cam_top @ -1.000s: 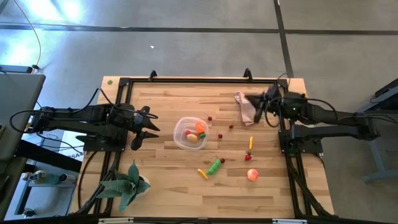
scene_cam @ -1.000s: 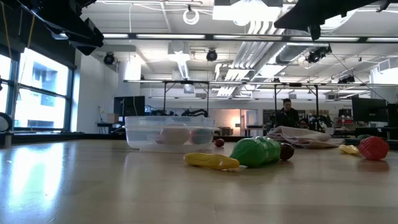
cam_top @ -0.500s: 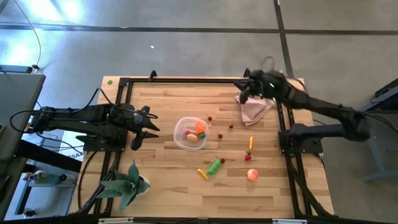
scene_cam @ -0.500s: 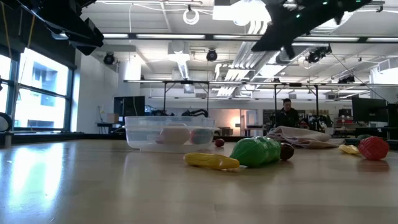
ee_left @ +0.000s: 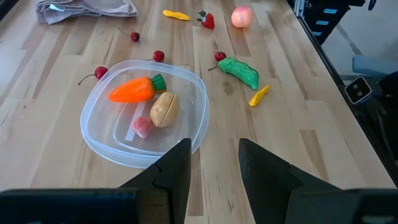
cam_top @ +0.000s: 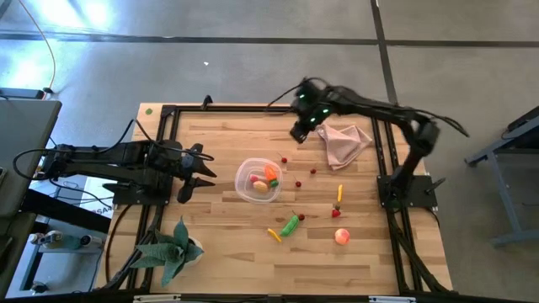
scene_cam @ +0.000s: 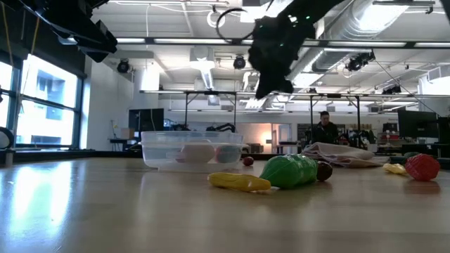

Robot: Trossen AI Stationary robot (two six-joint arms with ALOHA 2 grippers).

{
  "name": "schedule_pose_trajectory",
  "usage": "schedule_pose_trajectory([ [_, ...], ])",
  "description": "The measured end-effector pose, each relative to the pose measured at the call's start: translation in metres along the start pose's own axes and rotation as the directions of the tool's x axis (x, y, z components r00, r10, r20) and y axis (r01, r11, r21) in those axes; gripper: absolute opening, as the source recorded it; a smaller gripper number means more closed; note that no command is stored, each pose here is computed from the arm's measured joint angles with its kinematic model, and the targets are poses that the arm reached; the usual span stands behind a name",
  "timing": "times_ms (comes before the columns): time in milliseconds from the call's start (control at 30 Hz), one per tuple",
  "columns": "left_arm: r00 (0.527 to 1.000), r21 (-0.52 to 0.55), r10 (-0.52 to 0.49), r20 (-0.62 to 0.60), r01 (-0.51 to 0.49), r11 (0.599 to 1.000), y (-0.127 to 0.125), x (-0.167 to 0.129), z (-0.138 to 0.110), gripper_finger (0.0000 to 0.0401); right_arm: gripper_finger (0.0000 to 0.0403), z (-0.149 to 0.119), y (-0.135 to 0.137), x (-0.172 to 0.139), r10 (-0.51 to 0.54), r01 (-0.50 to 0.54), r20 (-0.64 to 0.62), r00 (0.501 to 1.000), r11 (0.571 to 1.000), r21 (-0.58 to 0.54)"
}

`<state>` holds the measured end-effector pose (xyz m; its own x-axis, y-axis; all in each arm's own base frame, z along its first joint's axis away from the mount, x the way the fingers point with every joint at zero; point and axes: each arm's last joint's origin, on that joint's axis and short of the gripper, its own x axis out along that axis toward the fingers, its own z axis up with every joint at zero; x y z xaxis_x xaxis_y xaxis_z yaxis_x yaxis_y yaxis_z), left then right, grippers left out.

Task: Pick and placing Produce into tupperware
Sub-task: Put the cherry into the transparent bin

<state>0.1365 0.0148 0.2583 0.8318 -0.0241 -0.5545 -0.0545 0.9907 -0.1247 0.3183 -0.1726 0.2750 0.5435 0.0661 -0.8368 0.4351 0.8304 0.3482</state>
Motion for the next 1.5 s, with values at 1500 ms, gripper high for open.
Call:
schedule_pose_trajectory([
  [1500,1.000,0.000,0.000,0.000,0.000,1.000,0.000,0.000,0.000,0.0122,0.0165,-0.020,0.036,0.140,-0.312,0.341,-0.280,0.908,0.938,0.060],
])
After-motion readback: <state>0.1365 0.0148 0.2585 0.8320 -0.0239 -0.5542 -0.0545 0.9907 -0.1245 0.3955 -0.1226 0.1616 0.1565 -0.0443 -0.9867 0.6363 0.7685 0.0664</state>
